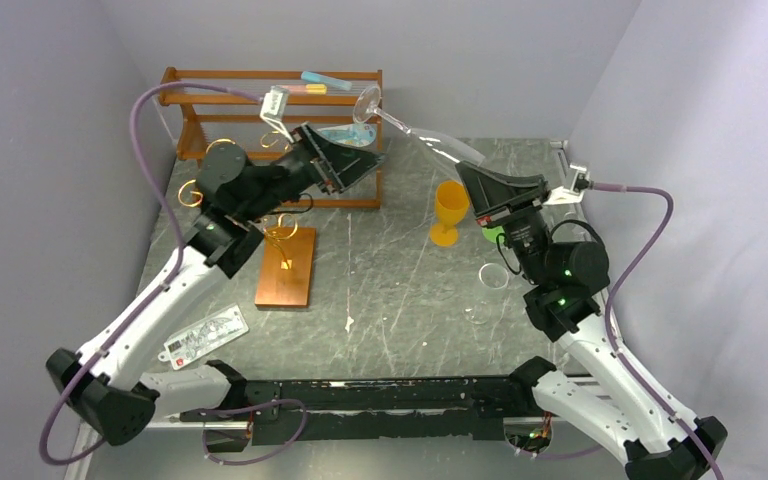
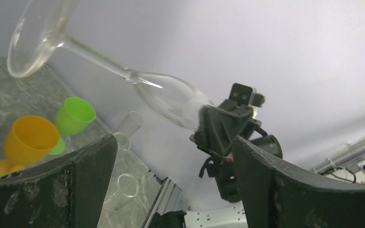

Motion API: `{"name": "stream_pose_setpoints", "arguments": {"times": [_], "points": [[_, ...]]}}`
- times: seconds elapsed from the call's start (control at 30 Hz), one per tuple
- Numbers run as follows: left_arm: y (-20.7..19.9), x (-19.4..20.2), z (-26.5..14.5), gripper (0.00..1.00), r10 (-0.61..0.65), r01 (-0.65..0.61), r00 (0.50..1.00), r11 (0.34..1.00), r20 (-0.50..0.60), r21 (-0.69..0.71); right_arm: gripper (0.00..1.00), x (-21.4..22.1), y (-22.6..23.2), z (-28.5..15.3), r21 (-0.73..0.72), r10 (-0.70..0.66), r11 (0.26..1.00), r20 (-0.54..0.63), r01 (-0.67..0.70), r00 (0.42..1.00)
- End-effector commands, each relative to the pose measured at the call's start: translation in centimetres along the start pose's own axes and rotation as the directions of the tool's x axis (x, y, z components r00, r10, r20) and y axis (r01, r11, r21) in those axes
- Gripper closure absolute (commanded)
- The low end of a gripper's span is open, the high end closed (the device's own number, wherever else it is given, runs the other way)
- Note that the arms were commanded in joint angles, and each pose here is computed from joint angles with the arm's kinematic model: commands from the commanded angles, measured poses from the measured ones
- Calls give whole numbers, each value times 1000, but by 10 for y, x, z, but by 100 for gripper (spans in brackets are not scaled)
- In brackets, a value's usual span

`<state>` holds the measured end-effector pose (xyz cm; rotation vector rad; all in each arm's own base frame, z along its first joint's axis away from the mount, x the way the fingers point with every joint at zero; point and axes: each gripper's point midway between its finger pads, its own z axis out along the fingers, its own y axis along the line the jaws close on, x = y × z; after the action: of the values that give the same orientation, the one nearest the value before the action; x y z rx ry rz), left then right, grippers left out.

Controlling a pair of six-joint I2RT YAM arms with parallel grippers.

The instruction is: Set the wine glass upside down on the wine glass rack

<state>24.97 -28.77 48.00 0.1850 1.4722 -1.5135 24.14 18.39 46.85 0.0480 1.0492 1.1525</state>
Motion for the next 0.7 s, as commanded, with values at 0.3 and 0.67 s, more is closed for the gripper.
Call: {"name": "stream_pose_setpoints", "arguments": {"times": [0.3,0.67], "points": [[-33,-27,39,4,-158,106,925,981,345,165,100,-25,46,-18,-186,202,964,60,-188,977],[-46,-42,19,33,-169,103,786,984,595,143,100,-22,53,-19,-219,233,950,33,-221,972]]}}
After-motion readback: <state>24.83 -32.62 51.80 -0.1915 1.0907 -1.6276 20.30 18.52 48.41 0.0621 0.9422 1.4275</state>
